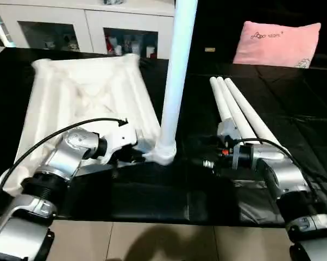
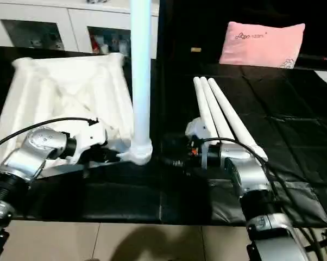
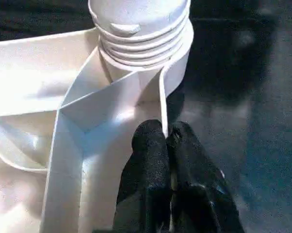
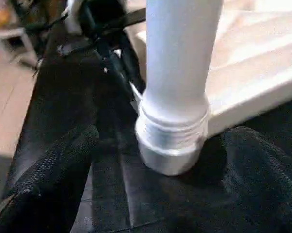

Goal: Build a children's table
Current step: Rotate leg to tighten

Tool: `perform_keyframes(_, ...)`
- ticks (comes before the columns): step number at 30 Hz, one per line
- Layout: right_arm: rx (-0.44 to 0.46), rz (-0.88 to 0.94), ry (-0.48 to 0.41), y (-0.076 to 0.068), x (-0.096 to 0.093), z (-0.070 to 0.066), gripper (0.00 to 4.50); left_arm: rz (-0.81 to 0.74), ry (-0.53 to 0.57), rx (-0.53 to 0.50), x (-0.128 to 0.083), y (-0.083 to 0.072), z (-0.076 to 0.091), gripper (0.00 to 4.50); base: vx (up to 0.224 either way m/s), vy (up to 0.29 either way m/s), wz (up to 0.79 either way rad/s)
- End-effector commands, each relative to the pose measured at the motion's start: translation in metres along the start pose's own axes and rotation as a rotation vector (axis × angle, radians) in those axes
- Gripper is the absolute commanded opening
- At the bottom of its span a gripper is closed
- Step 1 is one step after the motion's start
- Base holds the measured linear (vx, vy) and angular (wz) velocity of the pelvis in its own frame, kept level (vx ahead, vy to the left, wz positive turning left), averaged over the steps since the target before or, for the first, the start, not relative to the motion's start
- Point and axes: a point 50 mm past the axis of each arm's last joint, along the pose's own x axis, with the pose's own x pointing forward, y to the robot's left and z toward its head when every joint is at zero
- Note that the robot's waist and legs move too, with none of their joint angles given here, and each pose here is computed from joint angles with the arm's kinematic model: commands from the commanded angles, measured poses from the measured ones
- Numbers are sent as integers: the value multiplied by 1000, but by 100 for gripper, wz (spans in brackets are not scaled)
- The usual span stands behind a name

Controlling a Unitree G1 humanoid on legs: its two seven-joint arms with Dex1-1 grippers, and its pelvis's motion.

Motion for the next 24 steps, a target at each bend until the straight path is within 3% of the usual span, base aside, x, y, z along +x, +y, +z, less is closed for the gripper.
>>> perform_keyframes(1,-64,23,48,-2,5,1,442,-160,58,63,13,-15,-1,0,0,0,0)
perform_keyframes(11,-113,138,80,2,30,1,442,-264,69,143,21,-26,1,0,0,0,0)
perform_keyframes(16,-102,147,71,2,34,0,442,-285,68,155,22,-29,2,0,0,0,0)
perform_keyframes(17,-97,155,68,2,34,0,414,-291,68,160,23,-30,2,0,0,0,0)
perform_keyframes(24,-83,187,72,4,34,-4,367,-296,68,164,24,-31,2,0,0,0,0)
